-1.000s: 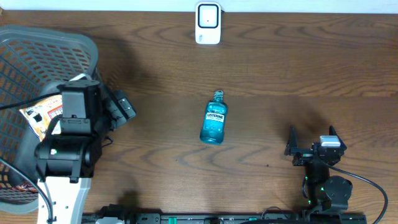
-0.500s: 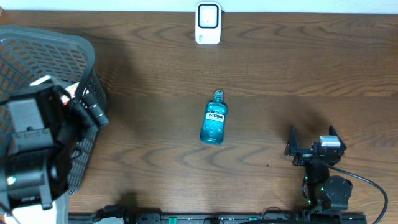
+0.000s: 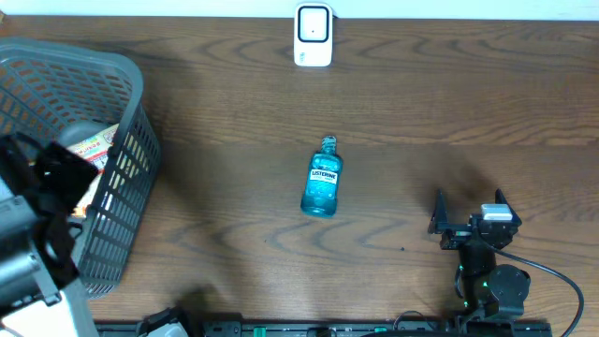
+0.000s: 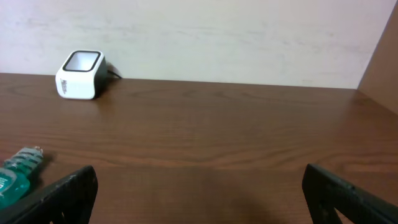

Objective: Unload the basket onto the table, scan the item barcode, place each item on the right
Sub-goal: 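Move the left gripper back into the basket, then grasp the orange chocolate bar wrapper with the left gripper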

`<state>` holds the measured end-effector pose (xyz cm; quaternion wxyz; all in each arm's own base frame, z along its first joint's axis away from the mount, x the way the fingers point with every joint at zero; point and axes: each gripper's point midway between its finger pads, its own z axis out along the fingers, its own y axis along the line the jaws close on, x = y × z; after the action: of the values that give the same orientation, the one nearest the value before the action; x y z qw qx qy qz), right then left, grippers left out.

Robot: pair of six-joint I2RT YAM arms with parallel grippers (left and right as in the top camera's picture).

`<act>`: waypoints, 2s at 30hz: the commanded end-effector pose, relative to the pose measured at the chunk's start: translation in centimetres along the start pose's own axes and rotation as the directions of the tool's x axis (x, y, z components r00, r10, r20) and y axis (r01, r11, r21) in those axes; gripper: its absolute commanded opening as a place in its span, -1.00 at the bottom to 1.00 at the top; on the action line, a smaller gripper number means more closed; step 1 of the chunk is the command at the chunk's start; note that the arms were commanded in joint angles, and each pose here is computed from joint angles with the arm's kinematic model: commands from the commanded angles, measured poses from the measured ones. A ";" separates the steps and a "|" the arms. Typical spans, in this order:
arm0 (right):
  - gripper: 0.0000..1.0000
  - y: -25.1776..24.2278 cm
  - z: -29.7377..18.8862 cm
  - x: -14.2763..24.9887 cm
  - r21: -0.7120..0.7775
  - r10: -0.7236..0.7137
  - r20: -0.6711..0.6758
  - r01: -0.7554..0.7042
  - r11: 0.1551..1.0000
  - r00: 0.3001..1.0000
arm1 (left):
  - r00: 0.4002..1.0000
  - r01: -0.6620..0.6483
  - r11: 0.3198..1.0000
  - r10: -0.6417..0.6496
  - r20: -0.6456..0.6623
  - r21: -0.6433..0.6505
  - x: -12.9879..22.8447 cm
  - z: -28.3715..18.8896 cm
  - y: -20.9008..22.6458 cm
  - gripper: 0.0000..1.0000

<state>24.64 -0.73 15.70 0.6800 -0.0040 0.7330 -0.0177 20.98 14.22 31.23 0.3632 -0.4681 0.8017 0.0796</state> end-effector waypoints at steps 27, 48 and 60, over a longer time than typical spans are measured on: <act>0.98 0.1 0.0 0.0 -0.003 -0.005 0.001 0.005 1.000 1.000 | 0.767 0.346 0.695 -0.597 -0.237 -0.630 11.7 16.6 16.8 0.96; 0.98 0.1 0.0 0.0 -0.003 -0.005 0.002 0.005 1.000 1.000 | 0.748 0.211 0.656 -0.586 -0.312 -0.725 18.8 19.4 19.8 -0.51; 0.99 0.1 0.0 0.0 -0.003 -0.005 0.001 0.005 1.000 1.000 | 0.744 0.406 0.796 -0.573 -0.343 -0.449 12.7 19.5 13.6 -0.86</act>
<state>24.64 -0.73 15.70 0.6800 -0.0040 0.7330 -0.0177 12.10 22.03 2.68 0.0094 -0.7372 0.6695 0.0902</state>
